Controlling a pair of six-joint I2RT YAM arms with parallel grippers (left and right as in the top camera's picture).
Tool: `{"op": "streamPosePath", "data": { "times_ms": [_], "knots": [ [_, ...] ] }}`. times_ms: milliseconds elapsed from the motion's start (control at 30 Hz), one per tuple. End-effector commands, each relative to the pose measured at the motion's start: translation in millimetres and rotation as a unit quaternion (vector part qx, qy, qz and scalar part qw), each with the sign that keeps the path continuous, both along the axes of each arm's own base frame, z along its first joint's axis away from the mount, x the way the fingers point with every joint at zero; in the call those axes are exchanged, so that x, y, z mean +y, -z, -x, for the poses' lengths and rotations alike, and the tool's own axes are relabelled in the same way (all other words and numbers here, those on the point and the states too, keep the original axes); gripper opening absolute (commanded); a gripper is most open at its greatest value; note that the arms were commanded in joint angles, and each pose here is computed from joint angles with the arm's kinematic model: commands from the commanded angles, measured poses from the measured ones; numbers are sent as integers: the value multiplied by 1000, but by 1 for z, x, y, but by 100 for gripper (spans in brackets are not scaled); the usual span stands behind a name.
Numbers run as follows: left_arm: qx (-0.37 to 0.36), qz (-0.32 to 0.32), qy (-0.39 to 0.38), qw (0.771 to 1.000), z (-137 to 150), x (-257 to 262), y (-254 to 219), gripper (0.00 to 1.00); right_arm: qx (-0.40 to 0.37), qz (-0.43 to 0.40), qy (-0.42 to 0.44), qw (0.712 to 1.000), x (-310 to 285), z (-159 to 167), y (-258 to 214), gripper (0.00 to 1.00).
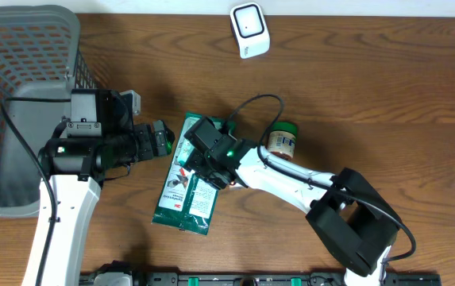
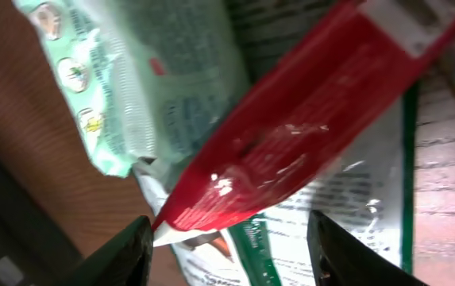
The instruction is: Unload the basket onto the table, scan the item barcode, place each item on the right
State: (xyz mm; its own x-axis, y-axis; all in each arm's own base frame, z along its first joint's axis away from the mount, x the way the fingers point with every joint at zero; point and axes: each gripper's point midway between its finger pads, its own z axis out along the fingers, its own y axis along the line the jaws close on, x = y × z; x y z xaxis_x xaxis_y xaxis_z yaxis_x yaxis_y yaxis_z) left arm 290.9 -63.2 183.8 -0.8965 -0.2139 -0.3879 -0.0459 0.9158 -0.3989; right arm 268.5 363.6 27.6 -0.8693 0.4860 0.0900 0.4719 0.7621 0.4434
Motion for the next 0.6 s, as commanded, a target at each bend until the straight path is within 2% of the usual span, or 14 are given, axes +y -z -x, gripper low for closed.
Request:
{"op": "streamPosePath", "data": {
  "times_ms": [0,233,567],
  "knots": [
    [-7,3,1,1000,-2,0,-6,94,-4,17,23,1000,-6,-2,6,59],
    [-7,3,1,1000,-2,0,-6,94,-28,-5,28,999,4,-12,0,57],
    [-7,3,1,1000,-2,0,-6,94,-42,13,20,999,7,-4,2,54]
  ]
}}
